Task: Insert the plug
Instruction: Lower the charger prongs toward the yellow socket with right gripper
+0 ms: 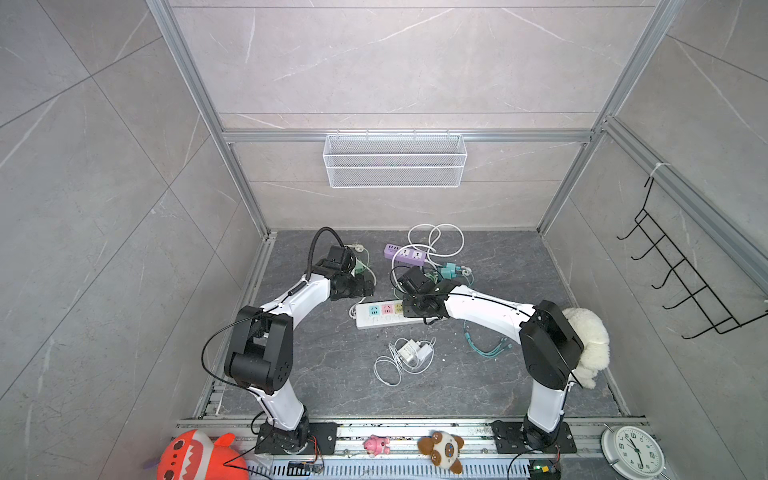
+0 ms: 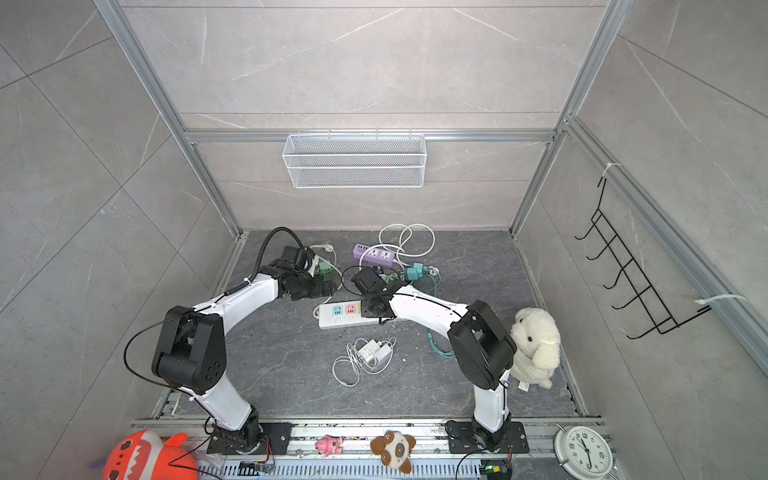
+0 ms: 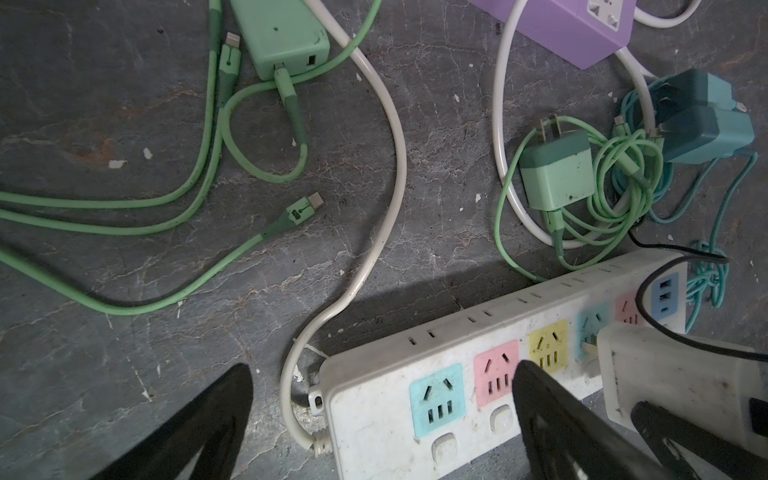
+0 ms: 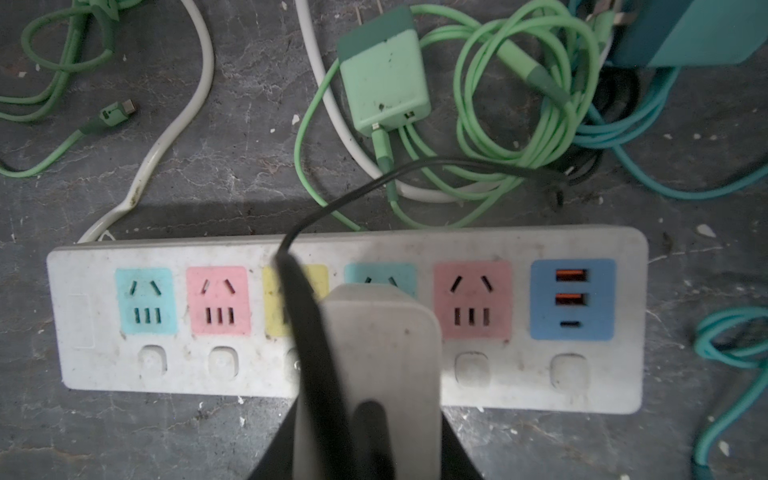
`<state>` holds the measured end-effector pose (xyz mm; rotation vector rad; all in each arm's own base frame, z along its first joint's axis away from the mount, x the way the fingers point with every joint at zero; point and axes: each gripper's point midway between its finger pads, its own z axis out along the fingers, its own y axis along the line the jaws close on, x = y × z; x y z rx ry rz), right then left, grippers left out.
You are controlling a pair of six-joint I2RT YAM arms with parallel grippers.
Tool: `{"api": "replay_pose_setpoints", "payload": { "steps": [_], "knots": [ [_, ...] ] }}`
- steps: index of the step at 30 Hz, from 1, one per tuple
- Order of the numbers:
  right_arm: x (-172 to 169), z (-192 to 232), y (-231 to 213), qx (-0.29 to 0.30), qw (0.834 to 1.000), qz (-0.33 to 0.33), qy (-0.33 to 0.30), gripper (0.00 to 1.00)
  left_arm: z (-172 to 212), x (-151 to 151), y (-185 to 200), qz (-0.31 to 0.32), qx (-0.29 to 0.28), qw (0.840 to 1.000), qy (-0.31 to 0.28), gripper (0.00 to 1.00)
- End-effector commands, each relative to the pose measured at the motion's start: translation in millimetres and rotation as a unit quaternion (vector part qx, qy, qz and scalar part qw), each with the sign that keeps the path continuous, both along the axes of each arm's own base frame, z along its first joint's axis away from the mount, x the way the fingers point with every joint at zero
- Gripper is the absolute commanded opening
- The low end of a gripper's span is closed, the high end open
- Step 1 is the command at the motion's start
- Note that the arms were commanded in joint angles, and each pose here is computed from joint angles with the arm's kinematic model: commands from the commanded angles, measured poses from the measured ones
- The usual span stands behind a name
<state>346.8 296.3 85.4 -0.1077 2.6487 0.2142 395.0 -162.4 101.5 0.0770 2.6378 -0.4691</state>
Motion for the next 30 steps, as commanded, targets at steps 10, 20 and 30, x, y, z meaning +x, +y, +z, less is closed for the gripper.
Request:
{"api": "replay_pose_setpoints", "payload": {
  "steps": [10,20,30],
  "knots": [
    [-2,29,3,-0.001,0.999,0.014,-0.033,0.08,17,1,1,0.001,-0.012,1.0,-0.024,1.0],
    [-2,13,-4,-0.028,0.999,0.004,-0.02,0.07,17,1,2,0.001,-0.011,1.0,-0.023,1.0],
    [1,1,3,-0.031,0.999,0.013,-0.011,0.07,16,0,2,-0.001,-0.009,1.0,-0.023,1.0]
  ]
}}
